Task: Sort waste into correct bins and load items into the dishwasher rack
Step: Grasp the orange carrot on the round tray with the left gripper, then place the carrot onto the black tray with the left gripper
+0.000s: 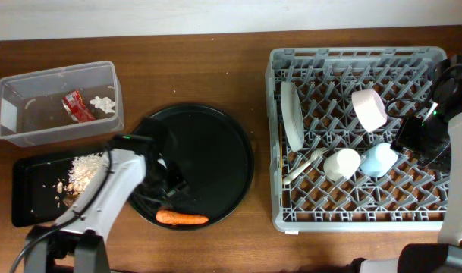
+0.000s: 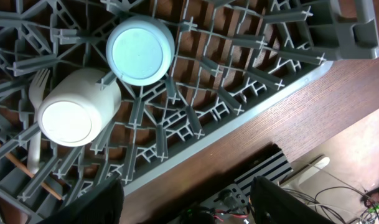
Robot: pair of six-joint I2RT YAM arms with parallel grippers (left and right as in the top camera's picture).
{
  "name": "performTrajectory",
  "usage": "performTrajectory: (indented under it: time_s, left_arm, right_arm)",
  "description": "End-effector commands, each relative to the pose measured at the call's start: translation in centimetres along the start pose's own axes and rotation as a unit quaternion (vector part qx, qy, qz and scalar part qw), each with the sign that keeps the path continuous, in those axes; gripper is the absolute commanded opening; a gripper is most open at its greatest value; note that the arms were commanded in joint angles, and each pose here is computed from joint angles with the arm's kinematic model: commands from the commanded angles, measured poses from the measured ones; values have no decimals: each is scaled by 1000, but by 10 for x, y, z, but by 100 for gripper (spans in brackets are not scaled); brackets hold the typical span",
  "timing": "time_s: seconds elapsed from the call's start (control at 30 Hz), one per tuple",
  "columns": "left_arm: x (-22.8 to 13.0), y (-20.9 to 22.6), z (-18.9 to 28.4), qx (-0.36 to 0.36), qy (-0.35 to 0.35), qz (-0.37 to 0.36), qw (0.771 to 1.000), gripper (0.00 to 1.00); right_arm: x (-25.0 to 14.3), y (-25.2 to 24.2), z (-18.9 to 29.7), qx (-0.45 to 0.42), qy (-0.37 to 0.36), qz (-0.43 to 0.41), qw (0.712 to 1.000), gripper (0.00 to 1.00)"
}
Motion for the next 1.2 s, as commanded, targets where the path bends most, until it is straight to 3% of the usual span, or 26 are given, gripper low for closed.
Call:
performTrajectory:
  time_s: [0.0, 0.2, 0.37, 0.53, 0.9, 1.17]
  left_arm:
    - [-26, -6, -18, 16, 28, 56, 998, 54]
    - [-32, -6, -24, 41, 12, 53, 998, 54]
    - [-31, 5, -39, 55, -2, 93, 994, 53]
    - [-17, 10, -48, 64, -67, 107, 990, 53]
    - [0, 6, -46, 63, -138, 99, 983, 56]
    - [2, 5, -49, 65, -139, 99, 983, 55]
  right_arm:
    - [-1, -2, 3, 2, -6, -5, 1000, 68]
    - [-1, -2, 3, 2, -6, -5, 1000, 68]
    - [-1, -2, 3, 2, -6, -5, 1000, 68]
    - [-2, -2, 3, 4, -5, -5, 1000, 68]
    - [-2, -2, 3, 3, -4, -5, 1000, 68]
    - [-3, -2, 3, 3, -2, -5, 1000, 68]
Point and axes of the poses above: each gripper's point midway between its finger pads, its own z axis back along the fingers, its own y axis along the line the jaws close on, x = y × z, the point moved 8 cm from there along z, back along the fingers, and after that the axes turned 2 degrees about -z, right-handed, at the moved point
